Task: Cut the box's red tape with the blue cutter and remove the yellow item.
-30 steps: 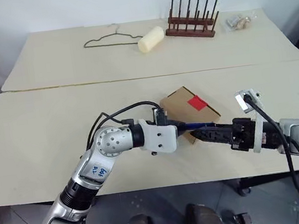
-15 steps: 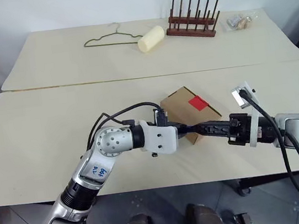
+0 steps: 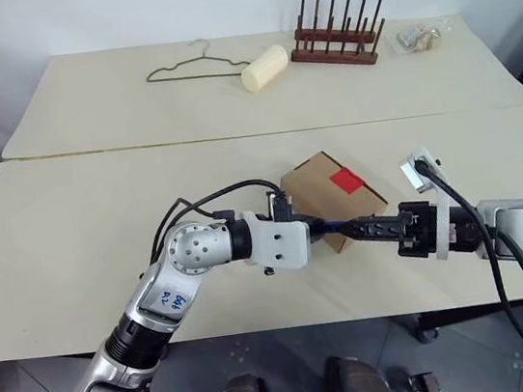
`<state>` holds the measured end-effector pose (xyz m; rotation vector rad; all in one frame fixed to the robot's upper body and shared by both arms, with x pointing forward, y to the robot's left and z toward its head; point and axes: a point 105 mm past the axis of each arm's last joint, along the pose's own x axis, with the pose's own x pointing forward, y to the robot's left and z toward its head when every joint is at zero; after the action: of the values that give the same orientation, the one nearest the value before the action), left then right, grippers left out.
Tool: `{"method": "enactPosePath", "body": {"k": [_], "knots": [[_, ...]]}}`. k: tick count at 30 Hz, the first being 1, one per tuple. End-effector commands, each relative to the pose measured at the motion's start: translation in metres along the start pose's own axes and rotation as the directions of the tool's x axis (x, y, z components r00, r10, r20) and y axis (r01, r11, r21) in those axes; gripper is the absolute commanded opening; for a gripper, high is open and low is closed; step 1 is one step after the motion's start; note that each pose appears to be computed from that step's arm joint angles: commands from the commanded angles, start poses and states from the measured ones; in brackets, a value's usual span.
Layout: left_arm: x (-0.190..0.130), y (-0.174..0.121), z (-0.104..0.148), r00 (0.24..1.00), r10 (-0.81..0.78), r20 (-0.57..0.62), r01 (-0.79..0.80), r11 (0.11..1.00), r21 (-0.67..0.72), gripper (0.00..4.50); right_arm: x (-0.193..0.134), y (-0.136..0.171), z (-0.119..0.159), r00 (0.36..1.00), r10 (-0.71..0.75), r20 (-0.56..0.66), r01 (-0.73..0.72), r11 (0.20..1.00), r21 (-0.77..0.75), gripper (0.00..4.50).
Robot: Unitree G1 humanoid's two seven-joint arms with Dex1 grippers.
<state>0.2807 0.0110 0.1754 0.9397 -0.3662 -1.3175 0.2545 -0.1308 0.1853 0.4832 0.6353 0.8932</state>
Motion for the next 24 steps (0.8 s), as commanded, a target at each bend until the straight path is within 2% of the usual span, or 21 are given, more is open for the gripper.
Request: {"method": "enactPosePath", "body": {"k": [1,3,5,8,13,16,17,19,21,24], "knots": [[-0.01,0.01,0.016,0.991,0.075,0.112,-0.058,0.988,-0.142,1.38,-0.004,0.0,0.001,1.0,0.005,-0.001,-0.005,1.0,-0.003,0.14],[-0.022,0.016,0.016,0.985,0.116,0.129,-0.081,0.966,-0.247,1.99,-0.009,0.005,0.001,0.999,0.04,-0.001,-0.04,0.999,-0.012,0.14],[-0.04,0.02,0.013,0.981,0.133,0.141,-0.076,0.934,-0.35,2.6,-0.02,0.021,0.006,0.99,0.137,0.024,-0.135,0.989,-0.056,0.14],[-0.065,0.024,0.007,0.978,0.159,0.136,-0.083,0.893,-0.443,3.48,-0.038,0.027,0.006,0.982,0.186,0.038,-0.183,0.98,-0.083,0.14],[-0.113,0.041,-0.024,0.95,0.309,0.036,-0.234,0.785,-0.574,3.51,-0.082,0.007,0.008,0.989,0.092,0.118,-0.079,0.99,-0.114,0.14],[-0.126,0.04,-0.045,0.943,0.328,-0.048,-0.292,0.751,-0.593,3.51,-0.104,-0.007,0.008,0.991,-0.003,0.136,0.028,0.983,-0.182,0.14],[-0.126,0.039,-0.049,0.943,0.326,-0.061,-0.294,0.74,-0.605,3.12,-0.109,-0.015,0.01,0.988,-0.06,0.139,0.091,0.97,-0.224,0.14],[-0.122,0.039,-0.057,0.946,0.311,-0.088,-0.297,0.73,-0.616,2.62,-0.115,-0.022,0.021,0.977,-0.108,0.181,0.161,0.937,-0.31,0.14],[-0.108,0.045,-0.05,0.955,0.294,-0.025,-0.244,0.74,-0.627,1.98,-0.112,-0.013,0.04,0.97,-0.06,0.237,0.144,0.923,-0.356,0.14],[-0.082,0.059,-0.04,0.964,0.261,0.05,-0.177,0.77,-0.613,1.01,-0.103,-0.006,0.055,0.971,-0.035,0.237,0.142,0.88,-0.453,0.14]]}}
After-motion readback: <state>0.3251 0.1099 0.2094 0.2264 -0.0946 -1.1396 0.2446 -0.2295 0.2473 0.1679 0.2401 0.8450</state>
